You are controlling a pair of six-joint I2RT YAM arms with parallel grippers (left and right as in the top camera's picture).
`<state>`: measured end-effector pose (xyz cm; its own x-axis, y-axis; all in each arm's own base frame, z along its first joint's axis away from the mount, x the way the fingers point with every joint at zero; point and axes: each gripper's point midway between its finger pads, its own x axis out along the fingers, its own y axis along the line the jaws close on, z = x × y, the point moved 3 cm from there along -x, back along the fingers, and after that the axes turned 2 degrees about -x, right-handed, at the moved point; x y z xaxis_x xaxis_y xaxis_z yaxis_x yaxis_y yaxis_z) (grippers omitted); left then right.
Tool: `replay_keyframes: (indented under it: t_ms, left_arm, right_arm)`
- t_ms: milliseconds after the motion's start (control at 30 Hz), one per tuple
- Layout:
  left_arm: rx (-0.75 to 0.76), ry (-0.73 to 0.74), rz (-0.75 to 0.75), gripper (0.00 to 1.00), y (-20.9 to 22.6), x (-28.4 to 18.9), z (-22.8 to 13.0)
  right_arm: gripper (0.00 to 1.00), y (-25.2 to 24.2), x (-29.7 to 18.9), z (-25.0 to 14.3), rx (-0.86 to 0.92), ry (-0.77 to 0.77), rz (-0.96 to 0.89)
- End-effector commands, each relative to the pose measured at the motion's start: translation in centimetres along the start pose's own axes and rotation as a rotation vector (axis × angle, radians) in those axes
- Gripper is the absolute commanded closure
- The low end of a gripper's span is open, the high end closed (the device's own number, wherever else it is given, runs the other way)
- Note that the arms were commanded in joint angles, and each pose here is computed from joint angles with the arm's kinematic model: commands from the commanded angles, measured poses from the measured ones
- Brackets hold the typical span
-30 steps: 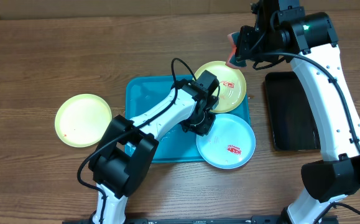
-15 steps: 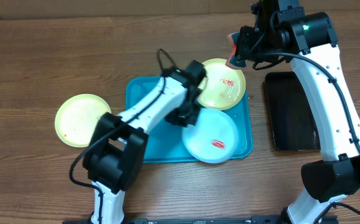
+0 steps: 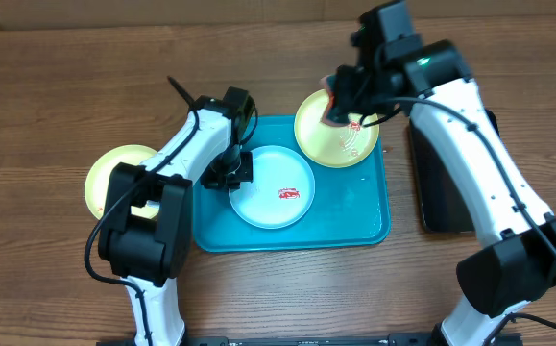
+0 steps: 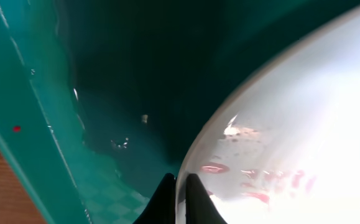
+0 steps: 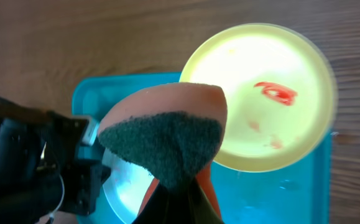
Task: Clean dirty plates on tray and stack at the side
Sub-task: 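Drag the light blue plate with left gripper to tray center, then bring the sponge with right gripper onto the light blue plate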
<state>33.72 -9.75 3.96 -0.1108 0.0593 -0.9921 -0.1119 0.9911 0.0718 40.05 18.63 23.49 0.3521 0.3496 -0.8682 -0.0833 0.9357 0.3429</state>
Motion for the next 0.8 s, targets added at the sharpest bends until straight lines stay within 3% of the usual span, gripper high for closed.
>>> replay_keyframes:
  t_ms: [0, 433, 767]
  left_arm:
    - [-0.117, 0.010, -0.030, 0.96, 1.4, 1.8, -0.5]
    - [-0.149, -0.008, -0.091, 0.96, 1.9, 3.3, 0.0]
    - [-0.149, -0.007, -0.091, 0.96, 1.9, 3.3, -0.1]
  right_arm:
    - [0.96, 1.8, 2.5, -2.3, -0.046, 0.045, 0.023]
    - [0.96, 2.7, 11.7, -8.7, -0.128, 0.222, -0.008]
    - [0.96, 0.0, 17.3, -12.6, -0.108, 0.400, -0.110]
